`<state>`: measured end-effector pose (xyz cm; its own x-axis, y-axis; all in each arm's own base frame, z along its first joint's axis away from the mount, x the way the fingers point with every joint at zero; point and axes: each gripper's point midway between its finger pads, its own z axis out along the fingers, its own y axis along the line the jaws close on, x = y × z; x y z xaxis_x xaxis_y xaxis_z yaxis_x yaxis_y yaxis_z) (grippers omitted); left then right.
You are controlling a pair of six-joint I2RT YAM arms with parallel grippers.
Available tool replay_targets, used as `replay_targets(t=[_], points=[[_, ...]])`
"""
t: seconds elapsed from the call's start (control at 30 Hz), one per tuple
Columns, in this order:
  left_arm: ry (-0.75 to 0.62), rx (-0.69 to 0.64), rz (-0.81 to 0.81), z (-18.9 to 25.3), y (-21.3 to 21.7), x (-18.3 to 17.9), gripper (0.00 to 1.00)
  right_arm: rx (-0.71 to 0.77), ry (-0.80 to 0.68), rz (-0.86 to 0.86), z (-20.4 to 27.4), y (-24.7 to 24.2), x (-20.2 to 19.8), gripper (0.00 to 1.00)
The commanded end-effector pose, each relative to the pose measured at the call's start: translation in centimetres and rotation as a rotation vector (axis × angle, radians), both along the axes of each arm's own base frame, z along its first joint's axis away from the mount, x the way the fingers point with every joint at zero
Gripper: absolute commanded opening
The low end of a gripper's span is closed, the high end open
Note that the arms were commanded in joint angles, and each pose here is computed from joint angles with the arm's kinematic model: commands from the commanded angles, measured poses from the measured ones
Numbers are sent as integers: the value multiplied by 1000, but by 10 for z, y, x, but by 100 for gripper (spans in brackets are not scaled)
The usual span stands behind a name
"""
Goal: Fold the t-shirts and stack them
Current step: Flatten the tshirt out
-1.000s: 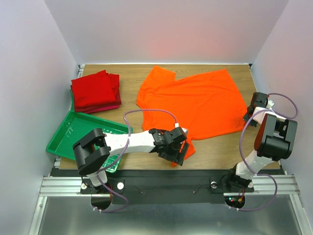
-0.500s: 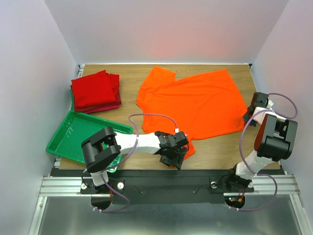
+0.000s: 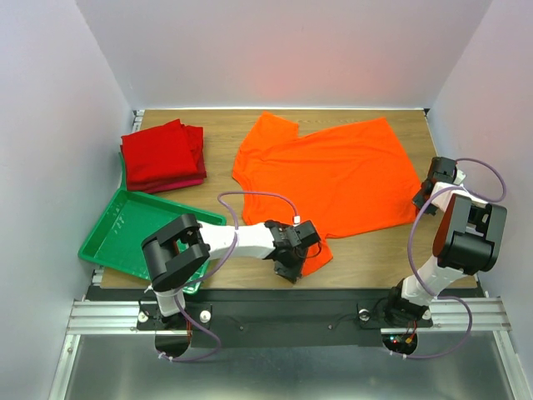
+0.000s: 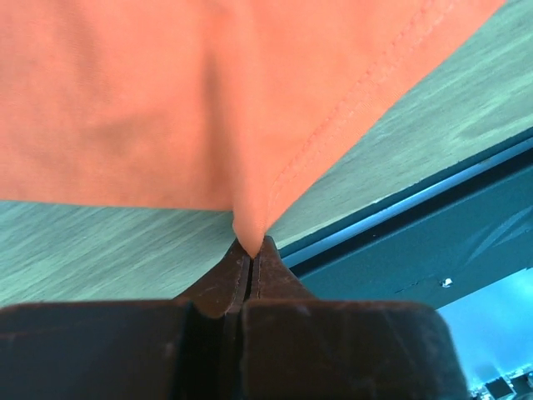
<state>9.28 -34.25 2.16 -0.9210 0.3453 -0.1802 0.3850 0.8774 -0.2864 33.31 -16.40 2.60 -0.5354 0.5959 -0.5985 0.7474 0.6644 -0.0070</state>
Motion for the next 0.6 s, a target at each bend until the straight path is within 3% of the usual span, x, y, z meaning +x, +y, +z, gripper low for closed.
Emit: replay_targets(t=[0.0, 0.33, 0.57], points=[[-13, -60, 8, 26, -5, 10, 0, -20, -38, 17, 14, -1, 3, 11], [23, -348, 93, 95, -12, 61, 0, -59, -41, 54, 27, 0, 13, 9], [20, -438, 118, 110, -15, 98, 0, -70, -45, 73, 39, -3, 27, 8]])
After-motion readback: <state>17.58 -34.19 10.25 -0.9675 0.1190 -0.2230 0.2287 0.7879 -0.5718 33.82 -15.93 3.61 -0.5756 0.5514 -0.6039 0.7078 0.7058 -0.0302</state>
